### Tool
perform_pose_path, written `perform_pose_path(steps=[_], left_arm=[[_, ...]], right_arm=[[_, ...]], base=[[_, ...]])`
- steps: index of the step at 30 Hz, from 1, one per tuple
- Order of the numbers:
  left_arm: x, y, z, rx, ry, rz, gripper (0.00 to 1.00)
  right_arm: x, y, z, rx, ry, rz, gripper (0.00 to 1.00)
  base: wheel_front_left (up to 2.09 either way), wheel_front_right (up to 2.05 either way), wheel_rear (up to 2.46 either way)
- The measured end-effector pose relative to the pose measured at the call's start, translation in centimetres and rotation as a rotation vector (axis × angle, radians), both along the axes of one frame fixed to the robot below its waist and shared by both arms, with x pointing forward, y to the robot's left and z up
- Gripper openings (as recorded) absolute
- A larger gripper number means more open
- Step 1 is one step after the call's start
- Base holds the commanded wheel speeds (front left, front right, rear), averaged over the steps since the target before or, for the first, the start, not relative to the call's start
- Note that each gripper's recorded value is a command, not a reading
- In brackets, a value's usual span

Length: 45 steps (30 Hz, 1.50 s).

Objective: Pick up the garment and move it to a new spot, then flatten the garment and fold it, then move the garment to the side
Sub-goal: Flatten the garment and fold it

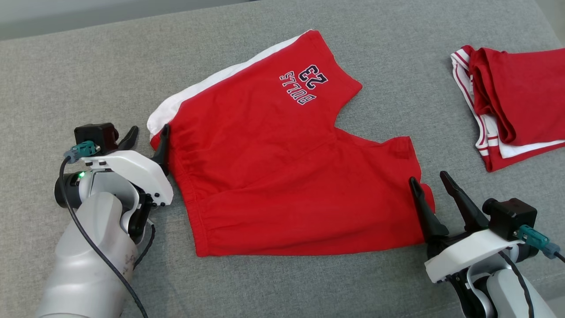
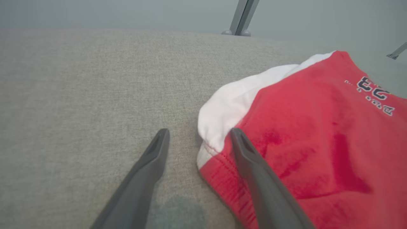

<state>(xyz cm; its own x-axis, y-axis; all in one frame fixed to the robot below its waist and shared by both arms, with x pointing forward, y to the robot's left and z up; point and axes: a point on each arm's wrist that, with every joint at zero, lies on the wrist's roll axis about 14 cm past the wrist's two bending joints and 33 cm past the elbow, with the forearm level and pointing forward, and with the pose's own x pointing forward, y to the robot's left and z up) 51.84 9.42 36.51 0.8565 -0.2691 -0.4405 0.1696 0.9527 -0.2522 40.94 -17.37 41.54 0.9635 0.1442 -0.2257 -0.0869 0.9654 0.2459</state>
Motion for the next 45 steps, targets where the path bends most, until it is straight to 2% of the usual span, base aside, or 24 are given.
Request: perform_pose_path(steps=[1, 2, 3, 4, 14, 22, 32, 37, 39, 45], left_arm=[[0.0, 0.0, 0.0, 0.002, 0.001, -0.003, 0.59], [0.1, -0.2, 0.0, 0.001, -0.001, -0.011, 0.32], [0.1, -0.2, 0.0, 0.001, -0.004, -0.015, 0.13], [0.1, -0.4, 0.1, -0.001, -0.009, -0.023, 0.0], [0.1, -0.2, 1.9, -0.012, -0.086, -0.035, 0.0], [0.6, 0.8, 4.8, 0.006, -0.177, -0.044, 0.0], [4.0, 0.7, 11.2, 0.084, -0.312, -0.118, 0.0], [5.9, -0.2, 16.0, 0.112, -0.424, -0.147, 0.0], [6.5, -0.9, 18.0, 0.147, -0.48, -0.17, 0.0], [8.2, -4.4, 25.2, 0.166, -0.665, -0.231, 0.0]], right_arm=[[0.1, 0.0, 0.0, -0.001, 0.0, 0.0, 1.0], [0.1, 0.0, 0.0, -0.001, 0.001, 0.0, 1.0], [0.1, 0.0, -0.1, -0.001, 0.001, 0.001, 1.0], [0.2, 0.1, -0.1, -0.001, 0.002, 0.001, 1.0], [0.9, 0.8, -0.2, 0.001, -0.007, 0.021, 1.0], [1.7, 2.6, 1.2, 0.013, -0.055, 0.062, 1.0], [0.6, 1.7, 2.3, 0.019, -0.087, 0.014, 1.0], [0.2, 1.2, 3.0, 0.023, -0.108, -0.007, 1.0], [0.1, 1.1, 3.2, 0.023, -0.113, -0.013, 1.0], [-0.3, 0.9, 4.1, 0.031, -0.137, -0.026, 1.0]], base=[[0.0, 0.0, 0.0], [0.0, 0.0, 0.0], [0.0, 0.0, 0.0], [0.0, 0.0, 0.0], [0.0, 0.0, 0.0], [0.0, 0.0, 0.0], [0.0, 0.0, 0.0], [0.0, 0.0, 0.0], [0.0, 0.0, 0.0], [0.0, 0.0, 0.0]])
